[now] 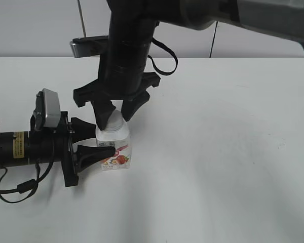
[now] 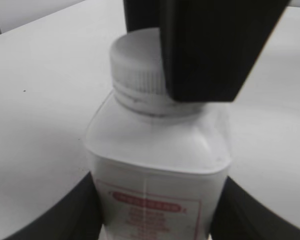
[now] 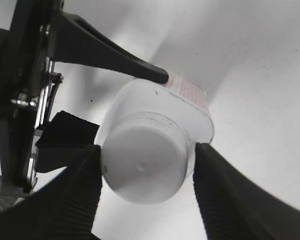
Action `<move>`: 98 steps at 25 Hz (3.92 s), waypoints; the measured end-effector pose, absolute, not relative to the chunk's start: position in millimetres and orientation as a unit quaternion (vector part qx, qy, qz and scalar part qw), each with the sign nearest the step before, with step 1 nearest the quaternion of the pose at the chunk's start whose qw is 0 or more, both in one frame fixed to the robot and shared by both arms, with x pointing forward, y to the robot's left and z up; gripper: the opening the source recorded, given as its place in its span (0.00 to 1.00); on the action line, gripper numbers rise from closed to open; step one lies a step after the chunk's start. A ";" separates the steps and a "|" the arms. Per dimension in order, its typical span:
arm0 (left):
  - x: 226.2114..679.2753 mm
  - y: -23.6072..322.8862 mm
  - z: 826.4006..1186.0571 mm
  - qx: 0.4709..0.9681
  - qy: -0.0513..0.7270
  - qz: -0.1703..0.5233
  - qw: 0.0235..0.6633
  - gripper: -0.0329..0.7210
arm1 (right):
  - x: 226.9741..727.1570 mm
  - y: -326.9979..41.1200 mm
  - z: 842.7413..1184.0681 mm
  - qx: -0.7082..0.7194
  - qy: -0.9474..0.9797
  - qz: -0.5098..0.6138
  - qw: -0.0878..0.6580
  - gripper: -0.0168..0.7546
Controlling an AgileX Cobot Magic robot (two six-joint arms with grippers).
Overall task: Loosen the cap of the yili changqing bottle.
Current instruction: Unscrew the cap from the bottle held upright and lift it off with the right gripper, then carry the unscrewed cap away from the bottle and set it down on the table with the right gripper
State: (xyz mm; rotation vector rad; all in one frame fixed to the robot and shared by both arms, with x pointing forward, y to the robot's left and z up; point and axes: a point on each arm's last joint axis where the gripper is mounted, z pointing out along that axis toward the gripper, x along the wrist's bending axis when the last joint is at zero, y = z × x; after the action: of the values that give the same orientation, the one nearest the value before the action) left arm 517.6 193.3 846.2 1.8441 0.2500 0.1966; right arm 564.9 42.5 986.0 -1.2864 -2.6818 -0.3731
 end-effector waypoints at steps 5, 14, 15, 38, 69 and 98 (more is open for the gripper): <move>517.8 193.4 846.3 0.793 0.109 0.085 0.593 0.54 | 564.7 43.1 986.6 -0.416 -0.898 -0.126 0.071 0.54; 517.5 193.3 846.2 0.793 0.107 0.084 0.593 0.54 | 564.8 43.1 986.7 -0.160 -0.976 -0.140 0.034 0.54; 517.5 193.3 846.2 0.793 0.107 0.084 0.593 0.54 | 565.0 43.2 987.3 -0.121 -0.982 -0.142 0.027 0.53; 517.2 193.3 846.1 0.794 0.106 0.083 0.593 0.54 | 560.0 38.4 1019.7 -0.032 -0.985 -0.167 -0.011 0.53; 517.1 193.3 846.1 0.794 0.105 0.083 0.593 0.54 | 604.9 -115.8 1047.7 -0.612 -0.782 -0.114 -0.019 0.53; 516.9 193.2 846.1 0.794 0.105 0.082 0.593 0.54 | 570.3 -203.7 902.4 -0.688 -0.716 -0.119 -0.024 0.52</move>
State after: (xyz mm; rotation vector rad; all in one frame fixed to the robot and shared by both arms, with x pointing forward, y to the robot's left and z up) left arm 516.9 193.2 846.1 1.8464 0.2430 0.1918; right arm 570.3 -203.7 902.4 -2.1941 -2.2837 -0.3793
